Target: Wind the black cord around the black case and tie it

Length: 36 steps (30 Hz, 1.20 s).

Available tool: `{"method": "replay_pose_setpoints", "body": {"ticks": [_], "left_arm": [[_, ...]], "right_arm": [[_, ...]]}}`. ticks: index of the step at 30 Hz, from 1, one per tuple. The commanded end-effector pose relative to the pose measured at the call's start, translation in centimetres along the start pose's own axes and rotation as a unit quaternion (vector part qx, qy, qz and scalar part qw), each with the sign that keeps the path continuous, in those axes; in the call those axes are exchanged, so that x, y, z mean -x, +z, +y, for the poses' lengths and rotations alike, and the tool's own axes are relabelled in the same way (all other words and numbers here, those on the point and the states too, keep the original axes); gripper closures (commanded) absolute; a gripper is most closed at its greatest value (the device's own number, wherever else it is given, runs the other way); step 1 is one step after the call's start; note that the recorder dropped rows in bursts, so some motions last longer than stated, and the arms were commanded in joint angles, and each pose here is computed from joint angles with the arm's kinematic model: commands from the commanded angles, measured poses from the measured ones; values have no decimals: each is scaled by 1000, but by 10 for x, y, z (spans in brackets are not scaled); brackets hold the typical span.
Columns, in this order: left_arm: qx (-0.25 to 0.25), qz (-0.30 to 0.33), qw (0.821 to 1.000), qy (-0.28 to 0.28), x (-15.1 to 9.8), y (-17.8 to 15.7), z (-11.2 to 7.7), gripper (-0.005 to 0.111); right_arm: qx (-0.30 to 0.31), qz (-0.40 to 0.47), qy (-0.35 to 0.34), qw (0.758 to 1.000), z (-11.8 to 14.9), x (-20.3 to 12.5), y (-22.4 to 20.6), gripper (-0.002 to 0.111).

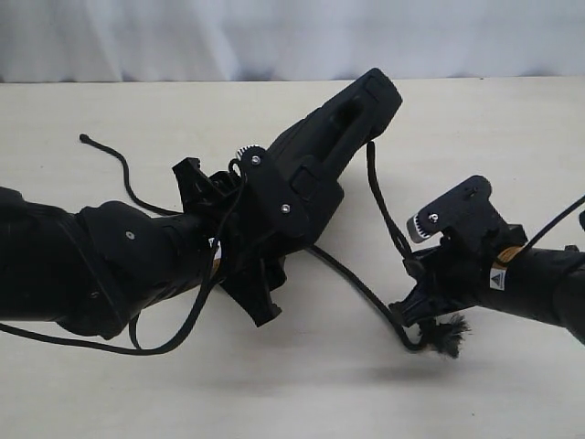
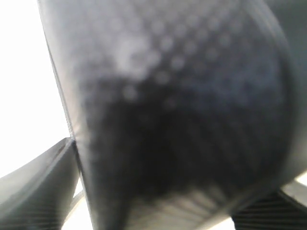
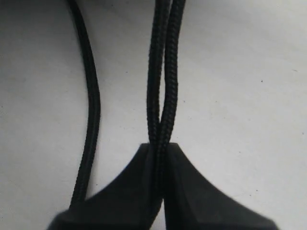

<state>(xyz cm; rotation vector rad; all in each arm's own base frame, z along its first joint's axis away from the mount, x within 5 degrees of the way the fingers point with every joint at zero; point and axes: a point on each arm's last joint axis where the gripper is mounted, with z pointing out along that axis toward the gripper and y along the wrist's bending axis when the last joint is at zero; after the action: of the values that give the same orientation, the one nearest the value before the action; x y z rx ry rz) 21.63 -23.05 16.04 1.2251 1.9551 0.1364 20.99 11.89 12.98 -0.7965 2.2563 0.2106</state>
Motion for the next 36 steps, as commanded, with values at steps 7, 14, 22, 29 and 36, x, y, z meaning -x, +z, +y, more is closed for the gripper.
{"method": "replay_pose_setpoints", "body": {"ticks": [7,14,22,29,36], "left_arm": [[-4,1,1000,-26,1,-1,0,107],[-4,1,1000,-26,1,-1,0,107],[-4,1,1000,-26,1,-1,0,107],[-21,-2,999,-25,1,-1,-3,107],[-22,-3,999,-24,1,-1,-3,107]], "right_arm": [[12,-89,-18,996,8,-8,-17,104],[19,-125,-22,992,12,-15,-23,104],[42,-128,-45,990,17,-16,-24,104],[-25,-156,3,987,3,-10,-25,104],[-27,-190,0,981,1,7,-23,104]]}}
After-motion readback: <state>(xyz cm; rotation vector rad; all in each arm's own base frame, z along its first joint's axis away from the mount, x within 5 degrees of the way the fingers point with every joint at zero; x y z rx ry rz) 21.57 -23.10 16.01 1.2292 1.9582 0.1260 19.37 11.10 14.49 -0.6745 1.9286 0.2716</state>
